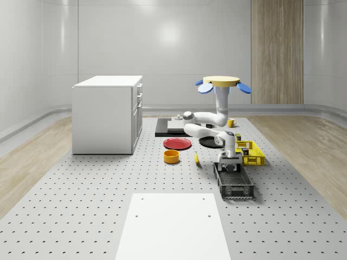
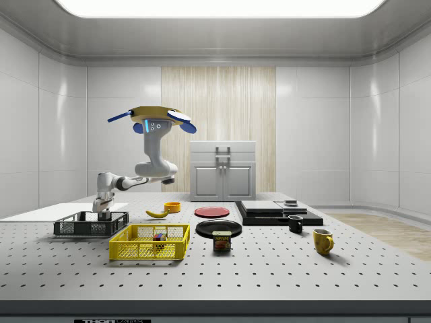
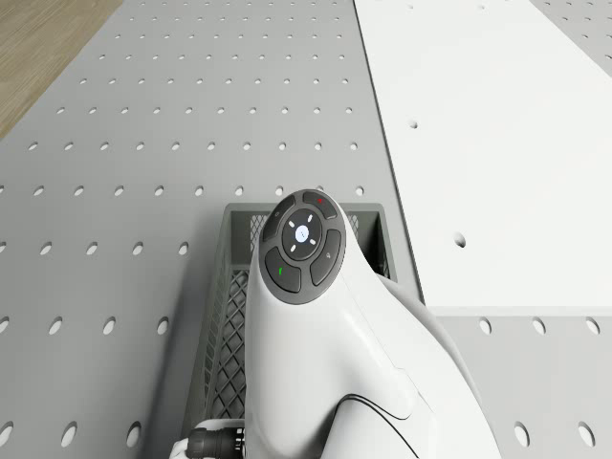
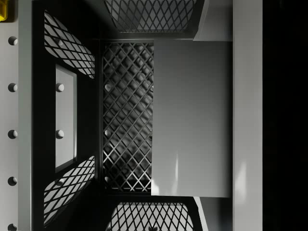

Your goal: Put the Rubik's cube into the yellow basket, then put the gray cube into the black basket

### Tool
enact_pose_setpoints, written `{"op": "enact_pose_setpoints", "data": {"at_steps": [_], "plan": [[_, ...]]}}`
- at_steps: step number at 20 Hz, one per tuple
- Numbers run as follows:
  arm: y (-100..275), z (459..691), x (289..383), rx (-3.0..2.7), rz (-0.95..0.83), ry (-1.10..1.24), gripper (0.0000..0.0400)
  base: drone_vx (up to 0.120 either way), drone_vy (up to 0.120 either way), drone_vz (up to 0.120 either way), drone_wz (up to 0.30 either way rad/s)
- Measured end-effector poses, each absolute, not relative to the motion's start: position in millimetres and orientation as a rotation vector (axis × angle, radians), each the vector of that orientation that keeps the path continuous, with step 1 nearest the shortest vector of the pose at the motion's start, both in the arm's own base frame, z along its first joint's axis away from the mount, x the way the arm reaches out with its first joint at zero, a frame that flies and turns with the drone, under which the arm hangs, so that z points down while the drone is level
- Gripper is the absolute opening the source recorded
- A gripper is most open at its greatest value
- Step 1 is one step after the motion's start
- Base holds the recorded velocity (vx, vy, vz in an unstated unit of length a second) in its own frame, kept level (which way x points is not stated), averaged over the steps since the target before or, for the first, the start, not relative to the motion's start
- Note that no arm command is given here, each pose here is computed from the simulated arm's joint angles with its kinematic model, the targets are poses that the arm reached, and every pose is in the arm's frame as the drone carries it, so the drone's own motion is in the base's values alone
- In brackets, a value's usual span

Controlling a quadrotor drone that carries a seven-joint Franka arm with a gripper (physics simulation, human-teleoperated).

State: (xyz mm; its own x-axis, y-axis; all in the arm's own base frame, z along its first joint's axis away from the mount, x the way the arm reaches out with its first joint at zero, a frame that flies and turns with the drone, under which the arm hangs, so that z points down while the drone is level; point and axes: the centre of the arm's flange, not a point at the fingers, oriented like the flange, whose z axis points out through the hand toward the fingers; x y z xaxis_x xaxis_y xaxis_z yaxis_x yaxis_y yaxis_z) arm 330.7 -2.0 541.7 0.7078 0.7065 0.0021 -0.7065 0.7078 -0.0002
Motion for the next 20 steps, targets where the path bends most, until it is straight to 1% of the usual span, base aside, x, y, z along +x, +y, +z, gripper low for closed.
{"op": "enact_pose_setpoints", "data": {"at_steps": [5, 7, 9, 11, 13, 17, 20], "plan": [[-1.9, 559.5, 330.7, 0.001, 0.785, -0.002, 0.0252, 0.0, 0.0, 0.0, 0.0], [-2.0, 564.1, 330.7, 0.001, 0.785, -0.002, 0.031, 0.0, 0.0, 0.0, 0.0], [-2.0, 566.5, 330.7, 0.001, 0.785, -0.002, 0.0345, 0.0, 0.0, 0.0, 0.0], [-2.0, 564.2, 330.7, 0.001, 0.785, -0.002, 0.0367, 0.0, 0.0, 0.0, 0.0], [-2.0, 558.8, 330.7, 0.001, 0.786, -0.002, 0.038, 0.0, 0.0, 0.0, 0.0], [-2.0, 545.0, 330.7, 0.001, 0.786, -0.002, 0.0393, 0.0, 0.0, 0.0, 0.0], [-2.0, 539.6, 330.7, 0.001, 0.786, -0.002, 0.0396, 0.0, 0.0, 0.0, 0.0]]}}
